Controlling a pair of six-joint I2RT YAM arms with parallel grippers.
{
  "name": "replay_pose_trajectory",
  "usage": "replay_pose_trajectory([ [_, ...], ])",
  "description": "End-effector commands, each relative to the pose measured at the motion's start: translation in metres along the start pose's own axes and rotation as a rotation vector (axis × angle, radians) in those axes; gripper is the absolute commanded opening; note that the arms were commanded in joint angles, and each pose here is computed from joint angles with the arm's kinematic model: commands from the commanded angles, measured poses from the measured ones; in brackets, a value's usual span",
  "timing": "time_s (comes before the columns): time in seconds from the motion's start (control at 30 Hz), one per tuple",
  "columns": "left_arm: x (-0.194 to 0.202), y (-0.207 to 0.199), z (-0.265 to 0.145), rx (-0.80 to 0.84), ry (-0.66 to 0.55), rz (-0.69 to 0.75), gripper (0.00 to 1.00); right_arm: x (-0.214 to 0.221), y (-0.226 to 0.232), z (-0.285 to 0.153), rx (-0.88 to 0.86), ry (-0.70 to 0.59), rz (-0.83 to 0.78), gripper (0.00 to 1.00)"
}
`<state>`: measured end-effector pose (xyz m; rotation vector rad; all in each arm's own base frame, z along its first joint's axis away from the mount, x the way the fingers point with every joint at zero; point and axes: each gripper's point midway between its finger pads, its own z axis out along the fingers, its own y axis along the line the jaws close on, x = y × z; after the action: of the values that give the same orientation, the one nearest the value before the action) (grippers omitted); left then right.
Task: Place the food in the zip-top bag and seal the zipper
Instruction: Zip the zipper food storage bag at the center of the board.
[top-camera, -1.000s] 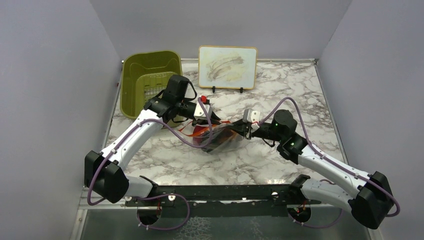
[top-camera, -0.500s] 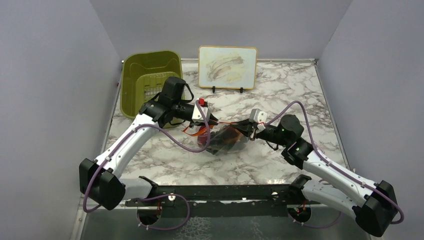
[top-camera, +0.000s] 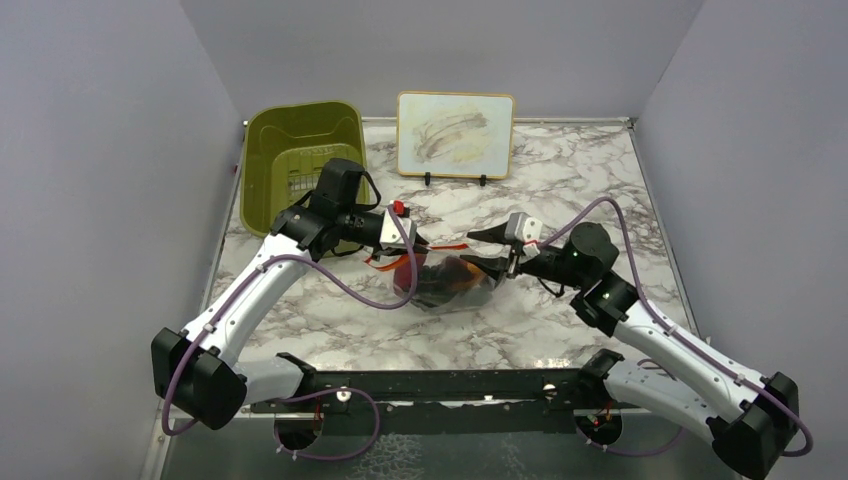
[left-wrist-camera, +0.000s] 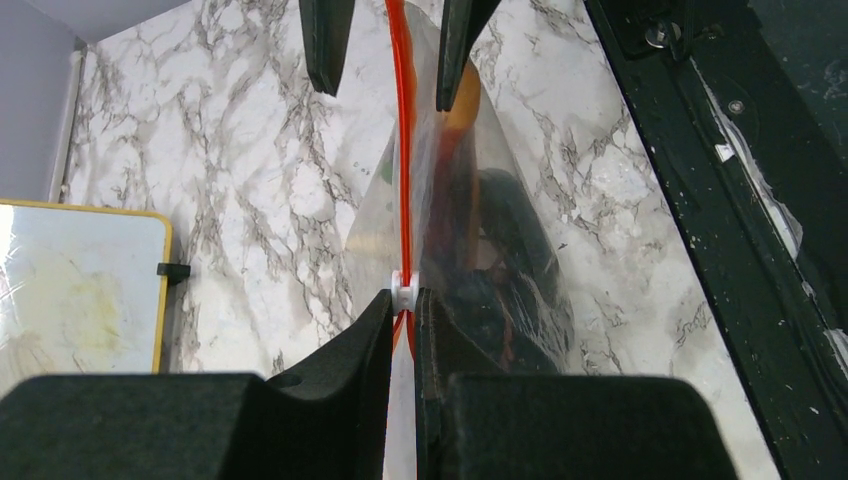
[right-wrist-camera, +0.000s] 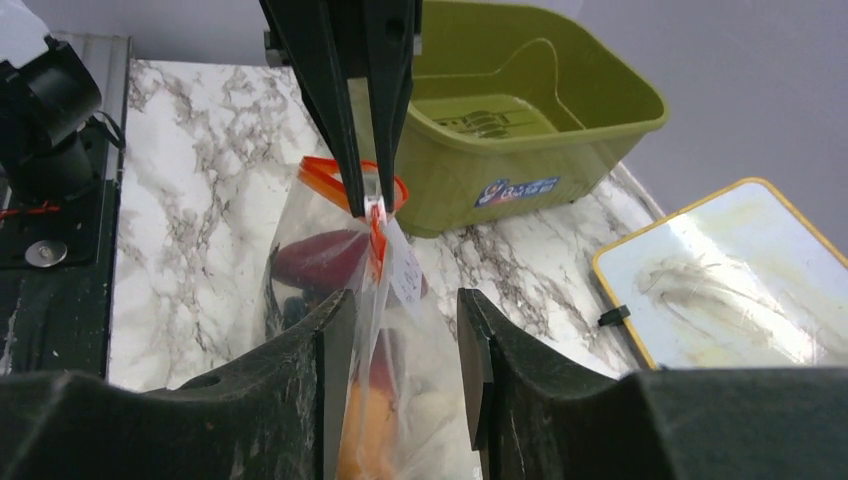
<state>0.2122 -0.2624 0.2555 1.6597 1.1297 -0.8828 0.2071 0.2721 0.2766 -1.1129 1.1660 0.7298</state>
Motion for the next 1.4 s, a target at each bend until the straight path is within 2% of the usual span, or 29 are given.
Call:
replay_pose_trajectory([
  [0.0,-0.013,0.002,-0.002,0.014,-0.034,0.027,0.00,-0.030,-0.002,-0.004,-0.018,-0.040,-0.039,0.42],
  [0.3,-0.017,0.003,-0.001,0.029,-0.055,0.033,0.00,-0.037,-0.005,0.005,-0.058,-0.026,-0.028,0.31],
  [0.9,-0.023,0.005,-0.001,0.031,-0.071,0.043,0.00,-0.018,0.002,0.012,-0.075,0.004,0.076,0.31],
  [0.97,-0.024,0.005,-0.001,0.031,-0.073,0.045,0.00,-0.020,0.001,0.012,-0.074,-0.001,0.074,0.26],
  [1.07,-0.024,0.005,-0.001,0.029,-0.073,0.044,0.00,-0.023,-0.001,0.011,-0.061,-0.014,0.066,0.03],
  [1.37,-0.021,0.009,-0.006,-0.012,-0.032,0.035,0.00,-0.031,-0.021,0.001,0.077,-0.024,0.040,0.01],
])
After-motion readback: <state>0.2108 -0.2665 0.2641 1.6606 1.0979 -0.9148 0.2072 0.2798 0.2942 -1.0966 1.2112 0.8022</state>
